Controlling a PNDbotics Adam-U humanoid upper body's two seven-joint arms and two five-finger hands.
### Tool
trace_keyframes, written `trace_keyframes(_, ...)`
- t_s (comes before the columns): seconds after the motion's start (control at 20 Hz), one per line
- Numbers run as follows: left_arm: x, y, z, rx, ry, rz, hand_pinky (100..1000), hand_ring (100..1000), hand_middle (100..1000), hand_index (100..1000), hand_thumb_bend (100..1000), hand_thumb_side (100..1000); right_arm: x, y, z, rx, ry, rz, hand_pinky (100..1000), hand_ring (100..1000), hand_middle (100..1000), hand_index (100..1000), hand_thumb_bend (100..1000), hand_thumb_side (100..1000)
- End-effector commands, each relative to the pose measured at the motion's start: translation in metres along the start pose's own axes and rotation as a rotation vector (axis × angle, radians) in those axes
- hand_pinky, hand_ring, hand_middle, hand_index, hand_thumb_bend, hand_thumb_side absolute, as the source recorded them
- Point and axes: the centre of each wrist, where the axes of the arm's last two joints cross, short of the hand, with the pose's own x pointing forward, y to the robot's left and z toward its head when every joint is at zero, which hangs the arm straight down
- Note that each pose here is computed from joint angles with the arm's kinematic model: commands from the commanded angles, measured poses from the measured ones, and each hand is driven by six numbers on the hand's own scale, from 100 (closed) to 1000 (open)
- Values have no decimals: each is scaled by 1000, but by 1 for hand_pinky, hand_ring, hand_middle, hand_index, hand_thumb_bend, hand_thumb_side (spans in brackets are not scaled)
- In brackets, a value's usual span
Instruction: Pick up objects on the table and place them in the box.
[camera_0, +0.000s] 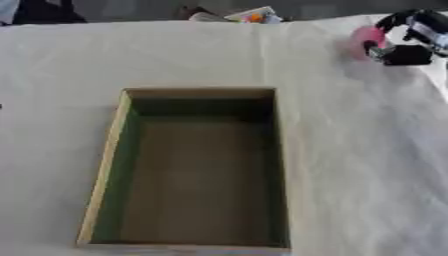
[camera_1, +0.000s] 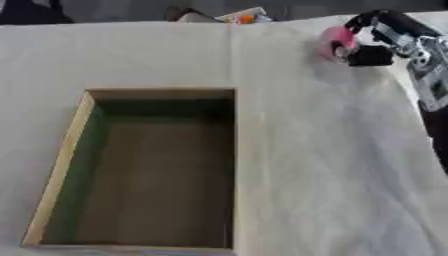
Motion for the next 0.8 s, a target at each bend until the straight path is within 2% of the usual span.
trace_keyframes(0.05,8,2,-6,-20,-35,-17,575,492,564,758,100,888,-3,-13,3,-34,8,15,740,922,754,883,203,645)
trace_keyframes(0.15,8,2,-6,-20,-37,-16,575,492,564,758,100,888,-4,-11,3,-28,13,21,738,920,752,881,190,639)
trace_keyframes(0.3,8,1,-6,-20,-38,-16,575,491,564,757,100,888,-5,-9,3,-18,21,32,738,918,749,895,230,623)
trace_keyframes(0.45,8,1,-7,-20,-39,-14,575,491,564,757,100,887,-5,-7,3,-18,26,39,737,916,739,877,226,619)
trace_keyframes(0.55,8,1,-7,-20,-37,-13,575,491,564,757,100,888,-4,-7,3,-28,21,41,726,903,717,817,162,647)
trace_keyframes(0.7,8,1,-6,-19,-35,-13,574,491,564,757,100,887,-2,-8,3,-66,5,34,719,889,690,772,100,637)
trace_keyframes(0.8,7,1,-6,-17,-33,-13,573,491,564,757,100,887,0,-10,3,-101,-11,16,713,879,686,754,100,644)
